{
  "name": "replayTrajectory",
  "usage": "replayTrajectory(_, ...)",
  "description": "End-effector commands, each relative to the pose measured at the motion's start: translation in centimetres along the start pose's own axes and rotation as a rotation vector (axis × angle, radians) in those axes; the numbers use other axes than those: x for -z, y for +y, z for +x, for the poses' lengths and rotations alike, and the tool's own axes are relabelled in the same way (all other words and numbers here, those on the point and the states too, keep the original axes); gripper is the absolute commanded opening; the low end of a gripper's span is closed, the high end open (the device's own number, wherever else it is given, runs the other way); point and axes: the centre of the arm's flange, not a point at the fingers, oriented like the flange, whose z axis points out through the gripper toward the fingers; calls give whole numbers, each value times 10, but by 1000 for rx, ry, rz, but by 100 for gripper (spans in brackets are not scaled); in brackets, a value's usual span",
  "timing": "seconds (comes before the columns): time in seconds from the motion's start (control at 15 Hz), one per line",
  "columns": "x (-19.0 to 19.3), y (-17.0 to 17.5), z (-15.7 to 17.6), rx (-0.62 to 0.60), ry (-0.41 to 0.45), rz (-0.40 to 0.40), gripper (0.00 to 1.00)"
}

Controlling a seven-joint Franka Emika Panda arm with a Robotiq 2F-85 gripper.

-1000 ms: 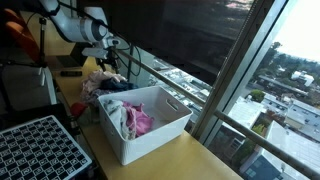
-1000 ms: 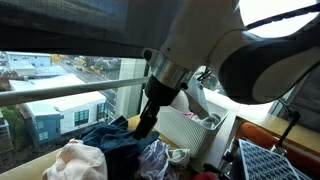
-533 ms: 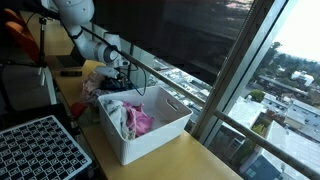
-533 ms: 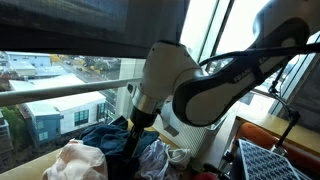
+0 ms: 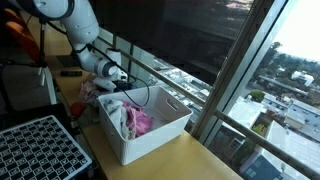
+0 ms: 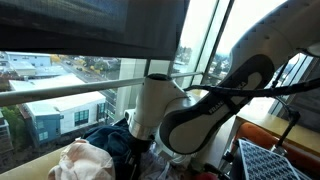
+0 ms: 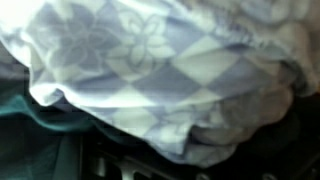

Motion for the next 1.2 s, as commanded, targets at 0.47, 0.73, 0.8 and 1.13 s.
replayTrajectory(0.47, 17, -64, 7, 21, 14, 18, 2)
replayTrajectory(0.73, 50, -93, 15, 45, 48, 0, 1)
replayTrajectory(0.8, 58, -98, 18, 50, 56, -5, 4)
replayTrajectory(1.13, 103, -107, 26, 63, 95, -43, 4)
